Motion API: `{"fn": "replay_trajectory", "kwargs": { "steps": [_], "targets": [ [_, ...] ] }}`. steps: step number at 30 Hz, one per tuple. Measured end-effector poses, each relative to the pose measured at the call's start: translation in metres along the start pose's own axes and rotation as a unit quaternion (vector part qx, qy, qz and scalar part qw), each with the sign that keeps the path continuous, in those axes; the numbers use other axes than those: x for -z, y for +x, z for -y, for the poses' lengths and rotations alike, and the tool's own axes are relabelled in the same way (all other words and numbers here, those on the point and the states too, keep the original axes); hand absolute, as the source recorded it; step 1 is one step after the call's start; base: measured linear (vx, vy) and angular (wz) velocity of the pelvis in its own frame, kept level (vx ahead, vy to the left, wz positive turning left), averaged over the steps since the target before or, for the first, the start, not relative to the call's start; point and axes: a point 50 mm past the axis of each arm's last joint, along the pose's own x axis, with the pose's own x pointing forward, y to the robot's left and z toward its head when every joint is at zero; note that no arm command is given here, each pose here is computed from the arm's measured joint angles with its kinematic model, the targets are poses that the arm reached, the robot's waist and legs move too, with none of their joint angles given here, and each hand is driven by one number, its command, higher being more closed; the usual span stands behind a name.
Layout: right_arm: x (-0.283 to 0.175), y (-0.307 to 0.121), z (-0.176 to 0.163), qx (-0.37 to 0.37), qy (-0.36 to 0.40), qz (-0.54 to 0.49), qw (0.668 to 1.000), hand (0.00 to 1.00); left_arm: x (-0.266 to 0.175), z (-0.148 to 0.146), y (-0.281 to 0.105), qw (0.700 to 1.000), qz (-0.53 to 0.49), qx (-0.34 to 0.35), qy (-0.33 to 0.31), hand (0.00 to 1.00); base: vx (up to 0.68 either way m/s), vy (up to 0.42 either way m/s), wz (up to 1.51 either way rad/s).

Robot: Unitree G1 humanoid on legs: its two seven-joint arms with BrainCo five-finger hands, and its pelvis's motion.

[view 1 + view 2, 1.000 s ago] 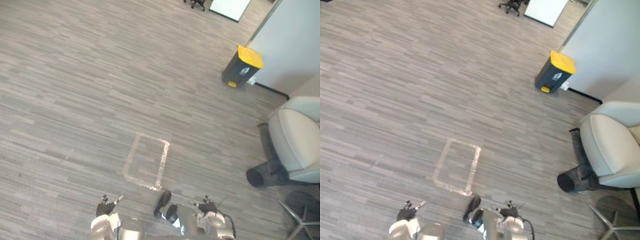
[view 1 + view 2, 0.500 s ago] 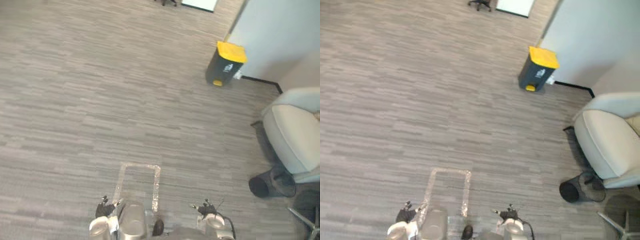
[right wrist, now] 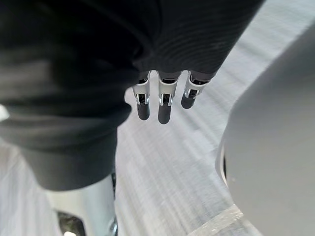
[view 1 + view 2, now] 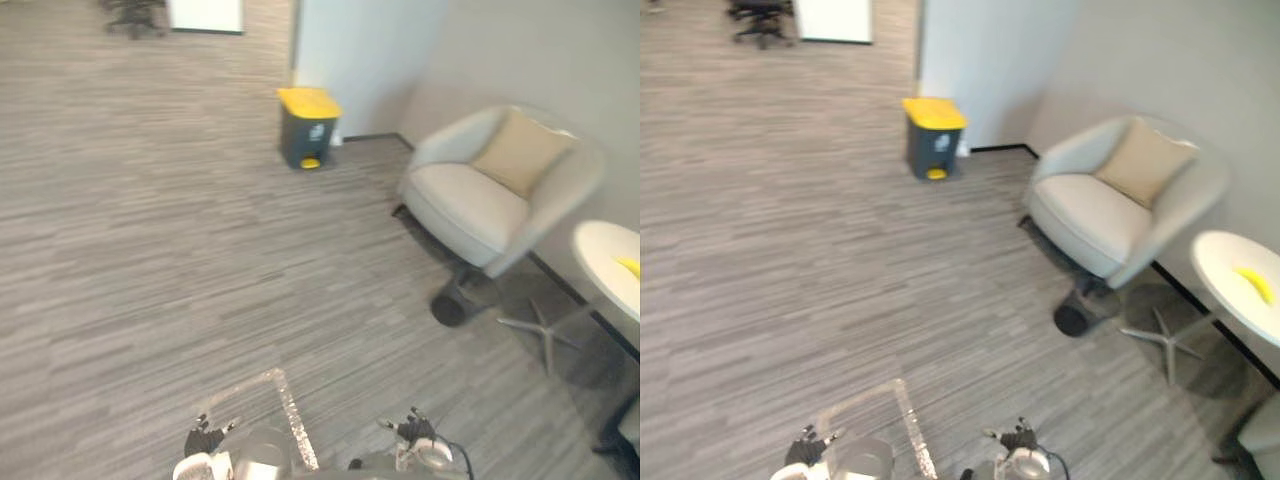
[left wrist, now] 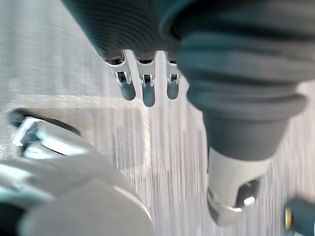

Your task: Organize the slippers on the shoe rack

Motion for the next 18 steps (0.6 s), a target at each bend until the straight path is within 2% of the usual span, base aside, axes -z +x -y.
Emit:
{"fn": "replay_trajectory", "kwargs": {
  "steps": [4, 10, 18],
  "targets": [
    [0.0, 0.001, 0.001, 0.0, -0.013, 0.0, 1.0, 0.0, 0.012, -0.002, 0.0, 1.0, -0.027, 0.004, 0.016, 0.0, 0.07, -0.072, -0.38],
    [0.001, 0.002, 0.006, 0.01, 0.0, -0.002, 1.0, 0.0, 0.032, 0.003, -0.01, 0.999, -0.049, 0.011, 0.006, 0.0, 0.1, -0.03, -0.5],
    [-0.001, 0.003, 0.008, 0.026, 0.018, -0.01, 0.999, 0.0, 0.025, 0.007, -0.01, 0.999, -0.033, 0.015, 0.002, 0.0, 0.14, 0.139, -0.82]
  ]
}}
